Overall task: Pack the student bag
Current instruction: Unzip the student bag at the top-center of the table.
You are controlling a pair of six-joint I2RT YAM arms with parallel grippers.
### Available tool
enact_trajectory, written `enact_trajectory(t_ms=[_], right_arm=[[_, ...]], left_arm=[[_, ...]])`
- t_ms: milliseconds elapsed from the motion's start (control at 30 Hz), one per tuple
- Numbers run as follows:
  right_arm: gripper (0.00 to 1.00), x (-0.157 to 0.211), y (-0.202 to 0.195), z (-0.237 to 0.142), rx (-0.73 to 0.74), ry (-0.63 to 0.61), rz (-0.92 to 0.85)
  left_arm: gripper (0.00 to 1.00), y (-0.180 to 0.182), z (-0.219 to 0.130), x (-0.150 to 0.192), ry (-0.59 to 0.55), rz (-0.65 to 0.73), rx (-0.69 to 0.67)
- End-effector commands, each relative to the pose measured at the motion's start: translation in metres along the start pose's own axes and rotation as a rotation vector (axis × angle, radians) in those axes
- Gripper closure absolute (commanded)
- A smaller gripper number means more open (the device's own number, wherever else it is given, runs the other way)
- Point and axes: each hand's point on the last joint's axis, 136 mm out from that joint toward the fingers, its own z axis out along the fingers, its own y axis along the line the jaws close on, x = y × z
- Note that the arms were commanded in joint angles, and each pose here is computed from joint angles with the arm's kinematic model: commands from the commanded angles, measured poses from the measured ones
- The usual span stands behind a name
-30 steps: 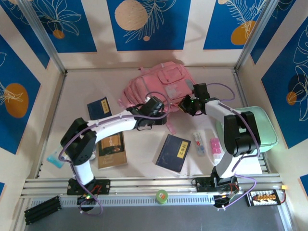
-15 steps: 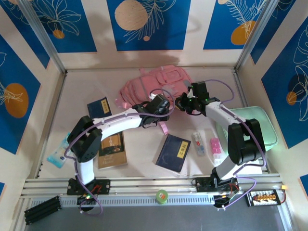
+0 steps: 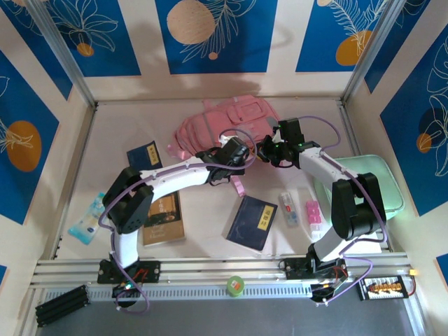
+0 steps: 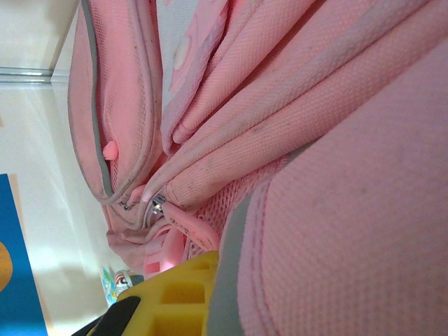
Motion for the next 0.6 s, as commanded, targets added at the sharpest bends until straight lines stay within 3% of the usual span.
enact_trajectory(t_ms=[0,333,567], right_arm=[[1.0,0.001,0.047,-0.02,-0.134,0.01,-0.07],[1.0,0.003,0.049,-0.021,-0.132,0.014,-0.08],[1.0,-0.001,0.057,-0.024,-0.141,0.014,-0.088]], left_arm=[[0.69,-0.002,0.007,0.003,0.002,-0.015,-0.006],[0.73,-0.002,0.0,-0.012,-0.029,-0.01,-0.022],[0.67,0.001,-0.009,0.019,0.059,-0.082,0.056]])
